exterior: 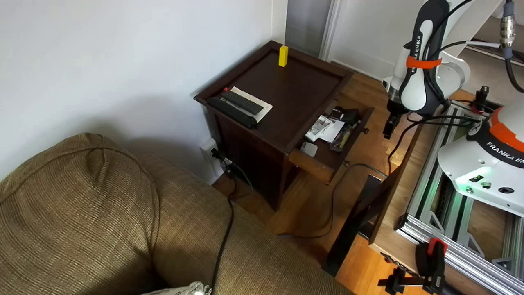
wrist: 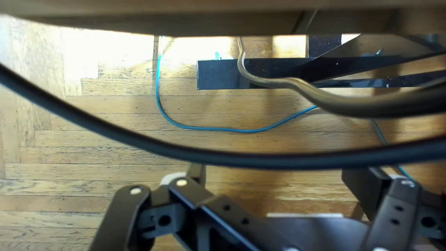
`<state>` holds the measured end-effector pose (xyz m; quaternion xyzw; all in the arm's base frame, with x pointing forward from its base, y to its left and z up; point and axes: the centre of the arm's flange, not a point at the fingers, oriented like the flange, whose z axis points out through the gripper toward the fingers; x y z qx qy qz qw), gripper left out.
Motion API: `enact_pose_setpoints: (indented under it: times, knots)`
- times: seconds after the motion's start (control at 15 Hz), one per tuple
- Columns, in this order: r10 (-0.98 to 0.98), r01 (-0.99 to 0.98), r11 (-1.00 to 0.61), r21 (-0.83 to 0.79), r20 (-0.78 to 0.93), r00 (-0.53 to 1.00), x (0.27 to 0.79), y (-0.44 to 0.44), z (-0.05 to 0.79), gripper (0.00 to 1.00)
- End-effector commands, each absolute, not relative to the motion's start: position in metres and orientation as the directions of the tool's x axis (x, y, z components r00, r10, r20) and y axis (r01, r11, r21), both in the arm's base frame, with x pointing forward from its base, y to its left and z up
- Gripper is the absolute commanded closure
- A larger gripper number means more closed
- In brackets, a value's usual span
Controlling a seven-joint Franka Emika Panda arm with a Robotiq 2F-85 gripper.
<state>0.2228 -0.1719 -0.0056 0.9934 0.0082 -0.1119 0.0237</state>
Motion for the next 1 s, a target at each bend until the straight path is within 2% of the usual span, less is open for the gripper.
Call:
enact_pose_setpoints:
  times: [0.0,0.6,0.93]
  knots:
    - [0.032,0.029,-0.999,-0.017,-0.217,0.976,0.202,-0.172,0.048,0.0]
    - [0.107,0.087,-0.988,-0.124,-0.163,0.981,0.215,-0.191,0.112,0.0]
    - [0.083,0.056,-0.986,-0.156,-0.169,0.982,0.222,-0.183,0.139,0.0]
